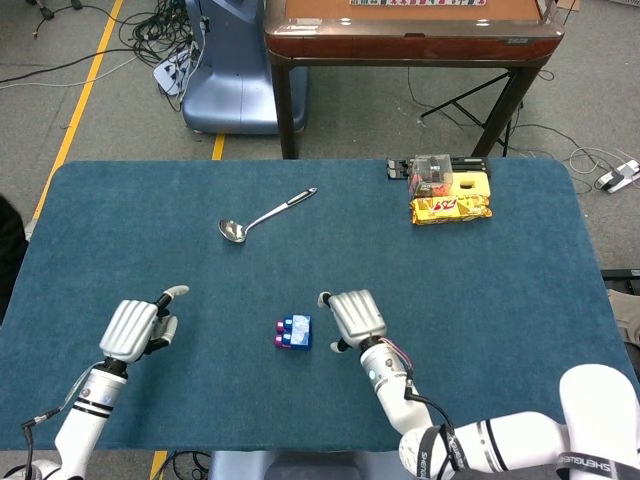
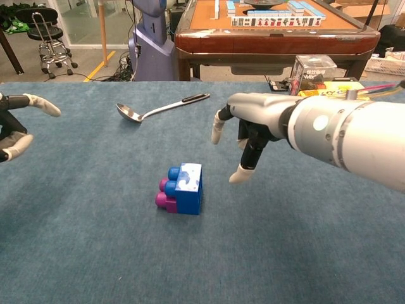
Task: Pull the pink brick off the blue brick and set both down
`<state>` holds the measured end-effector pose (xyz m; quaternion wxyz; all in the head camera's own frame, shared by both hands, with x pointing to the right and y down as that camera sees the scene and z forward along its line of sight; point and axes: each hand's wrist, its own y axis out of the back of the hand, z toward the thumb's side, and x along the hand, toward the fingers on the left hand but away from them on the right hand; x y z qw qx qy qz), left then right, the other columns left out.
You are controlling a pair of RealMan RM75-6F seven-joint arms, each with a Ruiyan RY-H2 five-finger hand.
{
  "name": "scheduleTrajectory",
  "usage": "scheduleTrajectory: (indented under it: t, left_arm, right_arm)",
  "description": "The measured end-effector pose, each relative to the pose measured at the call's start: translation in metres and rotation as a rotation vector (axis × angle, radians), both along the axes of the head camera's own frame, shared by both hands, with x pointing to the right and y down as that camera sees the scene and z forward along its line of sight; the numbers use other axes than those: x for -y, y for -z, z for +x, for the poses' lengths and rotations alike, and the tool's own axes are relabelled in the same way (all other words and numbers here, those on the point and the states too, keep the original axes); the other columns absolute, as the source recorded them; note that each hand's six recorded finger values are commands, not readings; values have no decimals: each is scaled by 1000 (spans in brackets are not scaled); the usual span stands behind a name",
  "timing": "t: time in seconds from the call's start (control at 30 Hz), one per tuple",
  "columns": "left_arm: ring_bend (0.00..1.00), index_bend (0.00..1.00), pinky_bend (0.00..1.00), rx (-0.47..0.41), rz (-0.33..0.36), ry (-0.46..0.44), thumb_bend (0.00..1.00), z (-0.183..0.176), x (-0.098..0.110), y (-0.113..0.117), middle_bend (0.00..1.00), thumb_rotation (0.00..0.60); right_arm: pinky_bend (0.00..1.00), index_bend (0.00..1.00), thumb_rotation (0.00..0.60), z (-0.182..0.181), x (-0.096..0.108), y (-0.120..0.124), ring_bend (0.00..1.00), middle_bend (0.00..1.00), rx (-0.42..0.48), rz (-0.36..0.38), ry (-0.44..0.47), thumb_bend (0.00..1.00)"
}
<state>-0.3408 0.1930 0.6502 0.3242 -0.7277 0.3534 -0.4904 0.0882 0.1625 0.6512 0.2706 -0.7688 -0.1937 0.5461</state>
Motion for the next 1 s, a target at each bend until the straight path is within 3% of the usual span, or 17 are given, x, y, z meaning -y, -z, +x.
scheduleTrajectory:
  t: [0.3,0.77,1.0]
  left_arm:
    - [728,261,982,-3,-8,-1,552,1,-3,-2,819,600]
    - [728,261,981,-5,-27,0,552,-1,-9,-8,819,600]
    - [728,261,982,-6,-30,3,553,-3,-11,-8,819,600]
  right_arm:
    - [1000,319,600,-17,-3,-12,1000,1000,-51,-41,-16,0]
    - [1000,197,600,-41,-11,-19,1000,1000,-28,-55,6,0]
    - [1000,189,600,-52,-13,-23,1000,1000,-24,-52,20,0]
